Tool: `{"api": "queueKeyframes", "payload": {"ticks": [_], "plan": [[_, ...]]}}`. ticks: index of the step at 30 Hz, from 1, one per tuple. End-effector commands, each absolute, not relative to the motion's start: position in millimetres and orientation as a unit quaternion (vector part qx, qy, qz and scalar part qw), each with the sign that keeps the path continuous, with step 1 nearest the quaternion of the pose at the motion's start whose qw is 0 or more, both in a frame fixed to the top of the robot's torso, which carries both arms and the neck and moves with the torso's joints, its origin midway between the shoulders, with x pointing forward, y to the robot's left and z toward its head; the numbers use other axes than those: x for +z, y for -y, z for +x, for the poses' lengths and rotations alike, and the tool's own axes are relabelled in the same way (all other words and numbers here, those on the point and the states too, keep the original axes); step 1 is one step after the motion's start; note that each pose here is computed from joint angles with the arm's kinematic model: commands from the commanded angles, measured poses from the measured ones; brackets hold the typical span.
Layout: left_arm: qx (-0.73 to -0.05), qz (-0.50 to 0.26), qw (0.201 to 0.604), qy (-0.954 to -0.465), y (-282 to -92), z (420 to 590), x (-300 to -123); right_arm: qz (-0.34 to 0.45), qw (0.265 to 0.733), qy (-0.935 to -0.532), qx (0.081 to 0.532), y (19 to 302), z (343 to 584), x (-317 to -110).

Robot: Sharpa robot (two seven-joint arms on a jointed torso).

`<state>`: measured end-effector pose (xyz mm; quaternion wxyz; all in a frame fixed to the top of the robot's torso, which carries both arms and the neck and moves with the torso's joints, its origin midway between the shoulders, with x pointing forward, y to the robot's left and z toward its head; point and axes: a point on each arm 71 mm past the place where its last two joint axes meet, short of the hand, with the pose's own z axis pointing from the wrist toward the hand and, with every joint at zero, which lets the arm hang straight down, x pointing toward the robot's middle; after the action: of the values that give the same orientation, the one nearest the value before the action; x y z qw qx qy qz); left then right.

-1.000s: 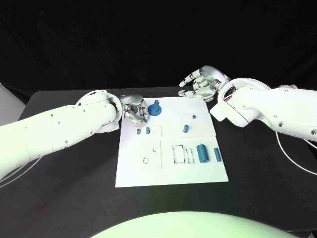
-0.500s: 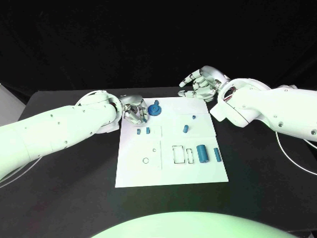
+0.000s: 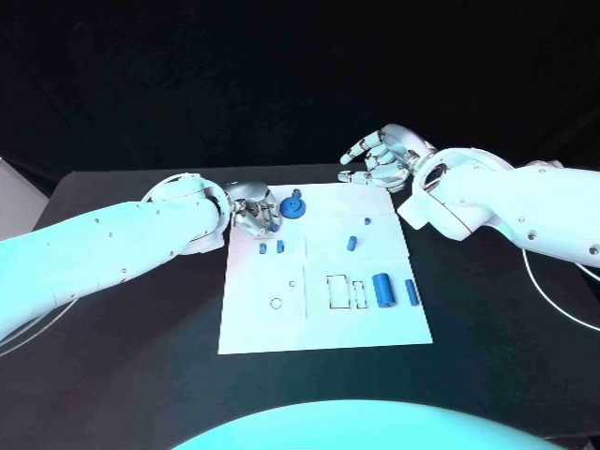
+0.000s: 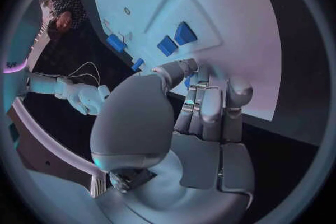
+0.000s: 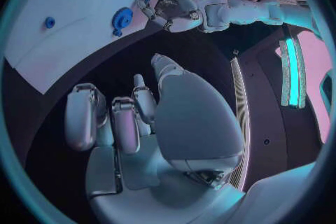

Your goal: Assemble the parts on the task board

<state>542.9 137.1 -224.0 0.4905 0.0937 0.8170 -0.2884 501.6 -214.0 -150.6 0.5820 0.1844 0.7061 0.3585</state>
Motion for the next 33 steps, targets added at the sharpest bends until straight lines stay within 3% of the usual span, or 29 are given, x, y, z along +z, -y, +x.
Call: {"api": "queueKeyframes", "payload": {"ticks": [1,15,22,26,33], "plan": [[-0.288,0.091,0.489,-0.818,-136.5,542.6,-223.9,0.179,0.584,-0.705,0.362,213.4,501.4,-150.1],[-0.282,0.085,0.495,-0.818,-142.8,543.8,-223.8,0.180,0.583,-0.707,0.358,215.8,502.1,-150.9],[-0.289,0.069,0.499,-0.814,-157.3,543.0,-220.9,0.145,0.591,-0.714,0.345,224.9,505.7,-153.9],[-0.332,0.020,0.503,-0.798,-170.1,543.2,-212.3,0.099,0.598,-0.724,0.328,230.8,505.7,-158.1],[-0.478,-0.152,0.475,-0.723,-201.5,538.8,-188.6,-0.012,0.621,-0.734,0.275,236.5,503.8,-167.3]]}}
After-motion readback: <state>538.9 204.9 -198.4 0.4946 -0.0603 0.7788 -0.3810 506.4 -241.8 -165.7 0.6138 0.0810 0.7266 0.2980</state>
